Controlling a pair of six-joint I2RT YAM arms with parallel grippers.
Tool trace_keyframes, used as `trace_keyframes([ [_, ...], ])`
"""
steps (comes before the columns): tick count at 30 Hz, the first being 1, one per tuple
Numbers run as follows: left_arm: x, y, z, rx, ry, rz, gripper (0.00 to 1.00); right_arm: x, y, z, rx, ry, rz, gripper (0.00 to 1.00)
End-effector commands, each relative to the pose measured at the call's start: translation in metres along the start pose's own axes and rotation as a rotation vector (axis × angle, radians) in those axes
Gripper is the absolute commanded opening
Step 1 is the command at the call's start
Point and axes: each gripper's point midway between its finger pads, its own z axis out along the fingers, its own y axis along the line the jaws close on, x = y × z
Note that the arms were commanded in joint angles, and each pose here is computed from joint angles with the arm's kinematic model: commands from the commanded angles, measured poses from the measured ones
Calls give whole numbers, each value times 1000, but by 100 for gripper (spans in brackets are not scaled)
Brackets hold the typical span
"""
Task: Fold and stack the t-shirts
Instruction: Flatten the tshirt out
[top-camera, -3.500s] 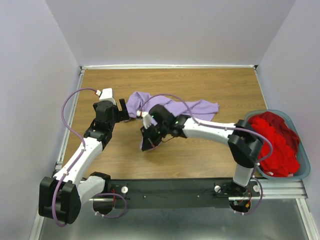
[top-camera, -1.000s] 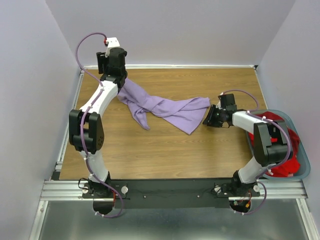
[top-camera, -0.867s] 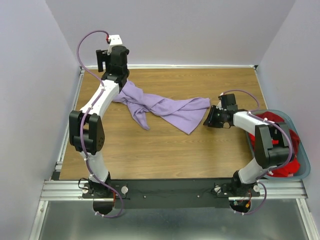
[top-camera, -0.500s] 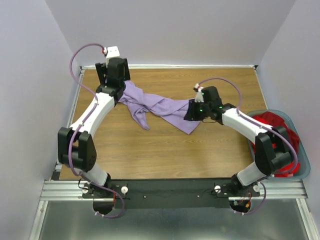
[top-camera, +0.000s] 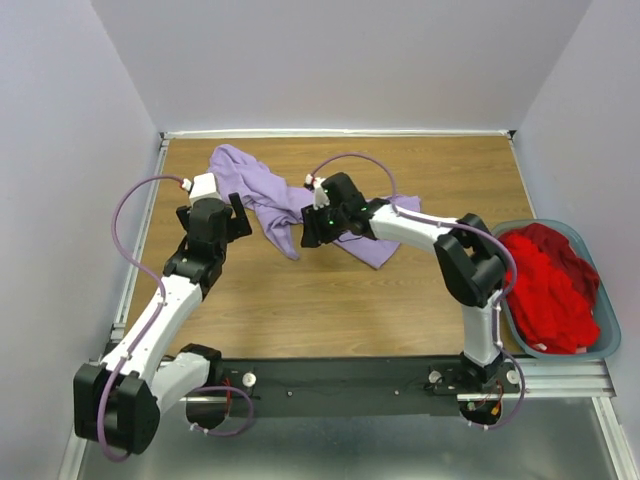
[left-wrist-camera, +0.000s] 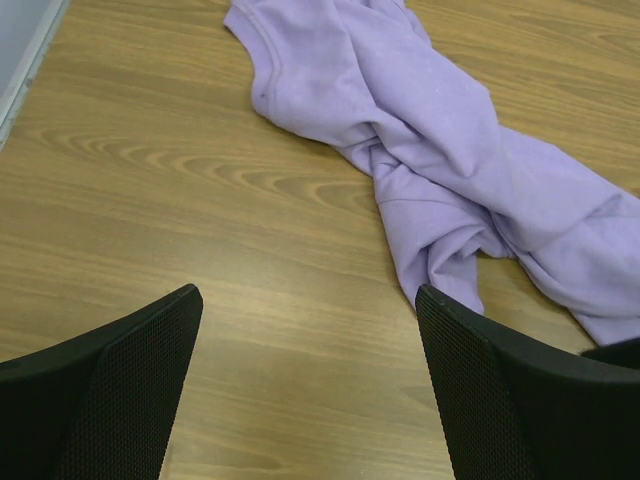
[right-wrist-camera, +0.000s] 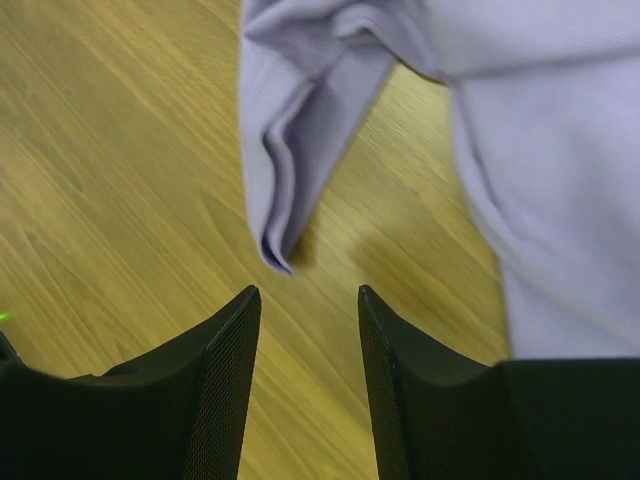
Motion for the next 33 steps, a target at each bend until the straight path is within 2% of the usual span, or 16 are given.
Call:
trace_keyframes([
  [1,-4,13,-7,-46,-67,-43,95,-7,21,30,-69,7,-40,51],
  [7,-14,11,-7,-42,-103,-63,94,4,34,59,-112,51,-36,51],
  [11,-11,8,-1,-34,-80,-46,94,14,37,72,-124,77,-27,49],
  [13,-8,6,0,-30,-68,-42,94,15,40,75,-124,79,-29,42],
  [15,-7,7,0,-31,-67,-41,94,8,46,71,-130,62,-35,24],
  [16,-8,7,0,-32,-68,-42,94,4,49,69,-136,55,-37,9],
  [17,-8,7,0,-32,-72,-44,94,0,54,65,-153,47,-40,4],
  [18,-8,7,0,-31,-70,-42,94,-5,60,60,-165,38,-39,1],
  [23,-5,6,2,-30,-58,-39,94,-44,100,-4,-260,-60,-27,1],
  [26,-4,6,2,-29,-57,-39,94,-61,80,-39,-175,-141,7,0],
  [27,-4,5,3,-27,-53,-38,94,-45,53,-38,-101,-122,56,0],
  [29,-2,4,4,-21,-47,-32,94,-40,-5,-49,-10,-130,234,0],
  [30,1,3,6,-16,-33,-24,94,-24,-41,-54,21,-106,379,0],
  [33,7,1,10,-12,-8,-13,94,-7,-69,-59,31,-89,476,1],
])
